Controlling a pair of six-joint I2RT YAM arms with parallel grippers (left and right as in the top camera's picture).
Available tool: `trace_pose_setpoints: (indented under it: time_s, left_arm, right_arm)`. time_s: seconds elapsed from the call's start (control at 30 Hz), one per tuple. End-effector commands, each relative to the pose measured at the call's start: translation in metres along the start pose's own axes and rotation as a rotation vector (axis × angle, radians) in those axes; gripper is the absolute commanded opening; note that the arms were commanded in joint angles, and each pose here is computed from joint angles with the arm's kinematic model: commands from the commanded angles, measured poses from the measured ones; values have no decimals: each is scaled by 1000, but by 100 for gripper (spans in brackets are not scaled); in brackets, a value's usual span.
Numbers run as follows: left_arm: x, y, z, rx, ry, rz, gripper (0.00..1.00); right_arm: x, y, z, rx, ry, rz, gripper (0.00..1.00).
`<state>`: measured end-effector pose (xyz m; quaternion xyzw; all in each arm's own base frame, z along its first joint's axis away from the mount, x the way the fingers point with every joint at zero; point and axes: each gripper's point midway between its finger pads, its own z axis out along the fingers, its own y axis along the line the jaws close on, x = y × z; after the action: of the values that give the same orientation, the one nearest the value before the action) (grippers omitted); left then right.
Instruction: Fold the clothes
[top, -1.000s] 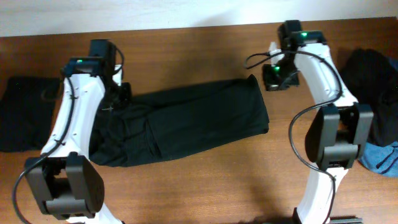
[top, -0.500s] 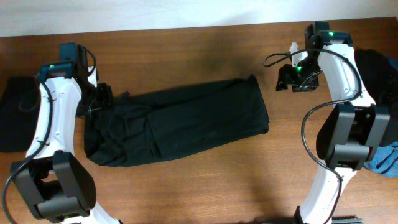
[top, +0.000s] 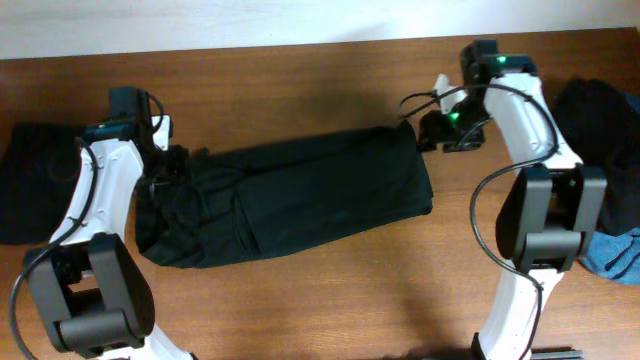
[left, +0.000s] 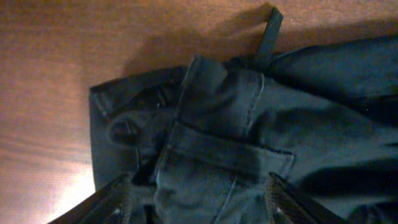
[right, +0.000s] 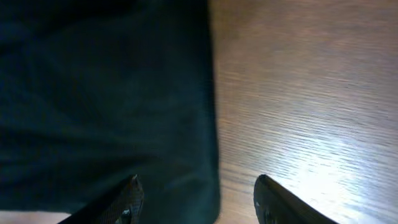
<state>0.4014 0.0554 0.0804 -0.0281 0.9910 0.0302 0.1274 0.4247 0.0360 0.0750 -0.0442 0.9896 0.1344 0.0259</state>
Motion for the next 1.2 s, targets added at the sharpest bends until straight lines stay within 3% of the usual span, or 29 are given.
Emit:
trace_pose_setpoints:
  time_s: [0.0, 0.17, 0.37, 0.4, 0.47, 0.53, 0.77, 1.0, 1.03, 1.1, 1.17]
  left_arm:
    - [0, -6, 4, 32, -19, 41, 66]
    - [2, -7, 13, 43, -28, 61, 54]
    - [2, -6, 23, 39, -45, 61, 54]
    - [2, -5, 24, 33, -45, 60, 56]
    - [2, -4, 25, 25, -45, 60, 76]
    - [1, -2, 25, 12, -47, 59, 79]
    - [2, 0, 29, 4, -38, 59, 79]
    - [6, -5, 30, 32, -21, 60, 80]
    - [7, -6, 30, 39, -18, 60, 80]
    - [9, -7, 30, 41, -12, 60, 80]
    - [9, -7, 30, 41, -10, 60, 80]
  right_arm:
    - [9, 7, 17, -16, 33, -19, 62]
    - [19, 5, 40, -18, 50, -22, 58]
    - [27, 0, 65, -19, 47, -26, 54]
    - [29, 0, 68, -19, 47, -27, 54]
    - [31, -1, 73, -19, 46, -28, 54]
    - [31, -2, 75, -19, 45, -28, 54]
    - [28, -2, 76, -17, 32, -32, 56]
    - [32, 9, 75, -82, 44, -36, 65]
    - [32, 9, 75, -82, 44, -35, 64]
    - [32, 9, 75, -82, 43, -35, 47]
    - [32, 9, 75, -81, 42, -36, 22]
